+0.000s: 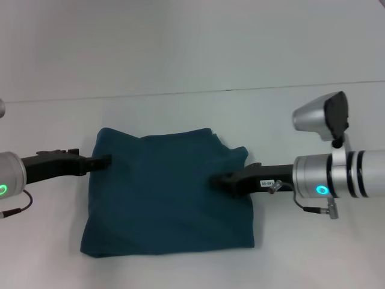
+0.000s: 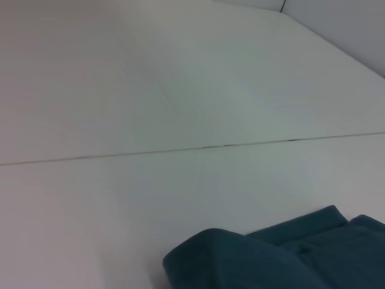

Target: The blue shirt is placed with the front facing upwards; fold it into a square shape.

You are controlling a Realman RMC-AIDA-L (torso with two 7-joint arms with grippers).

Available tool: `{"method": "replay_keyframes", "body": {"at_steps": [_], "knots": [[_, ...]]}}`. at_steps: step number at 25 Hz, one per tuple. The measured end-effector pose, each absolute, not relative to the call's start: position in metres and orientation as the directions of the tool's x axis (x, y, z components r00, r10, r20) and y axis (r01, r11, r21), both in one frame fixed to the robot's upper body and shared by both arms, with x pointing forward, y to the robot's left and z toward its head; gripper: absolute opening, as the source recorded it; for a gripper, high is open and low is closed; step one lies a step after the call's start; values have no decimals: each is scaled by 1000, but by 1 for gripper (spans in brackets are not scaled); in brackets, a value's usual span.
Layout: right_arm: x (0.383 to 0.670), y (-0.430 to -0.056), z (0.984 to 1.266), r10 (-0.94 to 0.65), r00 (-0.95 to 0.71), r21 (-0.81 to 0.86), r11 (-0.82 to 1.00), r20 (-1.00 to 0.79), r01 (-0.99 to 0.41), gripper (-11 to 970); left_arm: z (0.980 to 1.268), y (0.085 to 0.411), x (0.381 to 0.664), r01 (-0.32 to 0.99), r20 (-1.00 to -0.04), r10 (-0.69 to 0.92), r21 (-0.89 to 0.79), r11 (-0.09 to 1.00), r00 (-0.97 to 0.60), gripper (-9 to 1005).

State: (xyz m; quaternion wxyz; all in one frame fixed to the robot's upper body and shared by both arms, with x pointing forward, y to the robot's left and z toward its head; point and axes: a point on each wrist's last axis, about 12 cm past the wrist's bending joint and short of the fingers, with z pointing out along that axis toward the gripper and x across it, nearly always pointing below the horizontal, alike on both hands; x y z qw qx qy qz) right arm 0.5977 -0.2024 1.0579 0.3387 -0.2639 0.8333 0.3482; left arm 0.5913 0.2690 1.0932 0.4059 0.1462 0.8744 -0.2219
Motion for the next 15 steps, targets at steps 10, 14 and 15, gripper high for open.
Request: {"method": "replay_keyframes", "body": {"at_steps": [10, 14, 15], "knots": [[608, -187, 1049, -278, -627, 319, 673, -728, -668, 4, 1091, 268, 589, 442, -765, 77, -283, 852, -639, 888], [611, -184, 1050, -281, -620, 306, 677, -733, -669, 4, 1092, 268, 588, 456, -760, 83, -295, 840, -645, 888], [611, -184, 1052, -271, -618, 312, 675, -738, -669, 4, 1093, 267, 587, 462, -758, 87, -299, 835, -646, 888]]}}
